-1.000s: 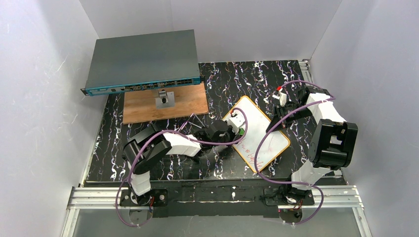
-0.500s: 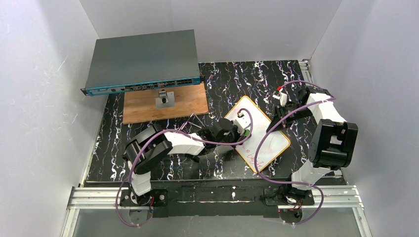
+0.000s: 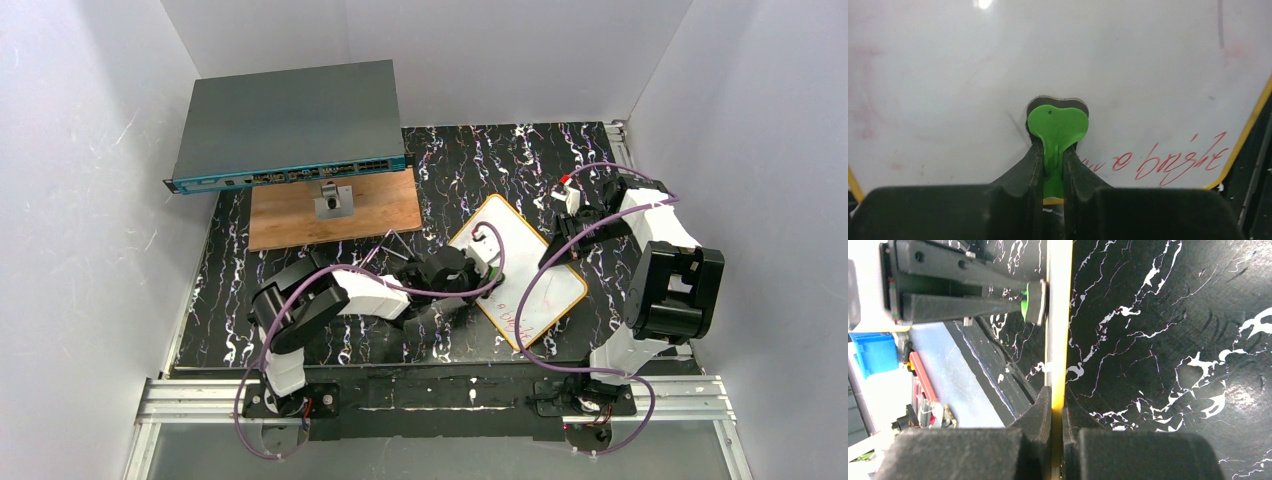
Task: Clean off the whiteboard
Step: Erase the whiteboard at the center of the board.
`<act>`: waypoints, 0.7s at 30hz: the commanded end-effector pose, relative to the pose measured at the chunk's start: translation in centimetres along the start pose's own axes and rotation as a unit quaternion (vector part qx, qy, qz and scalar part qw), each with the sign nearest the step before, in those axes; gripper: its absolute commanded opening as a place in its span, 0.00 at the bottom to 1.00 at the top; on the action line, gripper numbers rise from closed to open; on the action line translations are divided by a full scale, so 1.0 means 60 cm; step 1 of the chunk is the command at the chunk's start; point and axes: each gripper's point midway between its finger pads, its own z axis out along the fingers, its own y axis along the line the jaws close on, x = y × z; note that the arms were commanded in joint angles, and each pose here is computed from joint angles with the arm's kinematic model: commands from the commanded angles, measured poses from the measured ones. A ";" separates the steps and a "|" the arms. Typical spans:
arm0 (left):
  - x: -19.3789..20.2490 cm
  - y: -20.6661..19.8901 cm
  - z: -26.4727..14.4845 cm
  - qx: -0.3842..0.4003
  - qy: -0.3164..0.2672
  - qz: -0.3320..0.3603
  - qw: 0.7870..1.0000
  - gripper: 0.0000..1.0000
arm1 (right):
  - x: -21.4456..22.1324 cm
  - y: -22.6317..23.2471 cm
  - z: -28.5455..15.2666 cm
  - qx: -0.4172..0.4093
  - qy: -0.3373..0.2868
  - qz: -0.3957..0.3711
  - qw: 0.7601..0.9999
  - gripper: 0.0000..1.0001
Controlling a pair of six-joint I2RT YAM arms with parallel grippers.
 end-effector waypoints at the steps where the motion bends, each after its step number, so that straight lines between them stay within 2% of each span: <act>1: 0.146 0.098 -0.053 -0.115 0.127 -0.028 0.985 0.00 | -0.011 0.021 0.010 -0.023 -0.014 -0.085 0.996 0.01; 5: 0.161 0.112 -0.068 -0.126 0.127 -0.047 0.983 0.00 | -0.010 0.021 0.010 -0.023 -0.014 -0.084 0.996 0.01; 9: 0.139 0.087 -0.055 -0.080 0.105 -0.044 0.990 0.00 | -0.010 0.020 0.011 -0.024 -0.014 -0.084 0.996 0.01; 17: 0.071 -0.047 -0.014 0.062 0.057 -0.018 0.996 0.00 | -0.010 0.021 0.011 -0.023 -0.014 -0.084 0.996 0.01; 21: 0.053 -0.098 0.002 0.100 0.041 -0.020 0.994 0.00 | -0.011 0.021 0.010 -0.023 -0.015 -0.085 0.996 0.01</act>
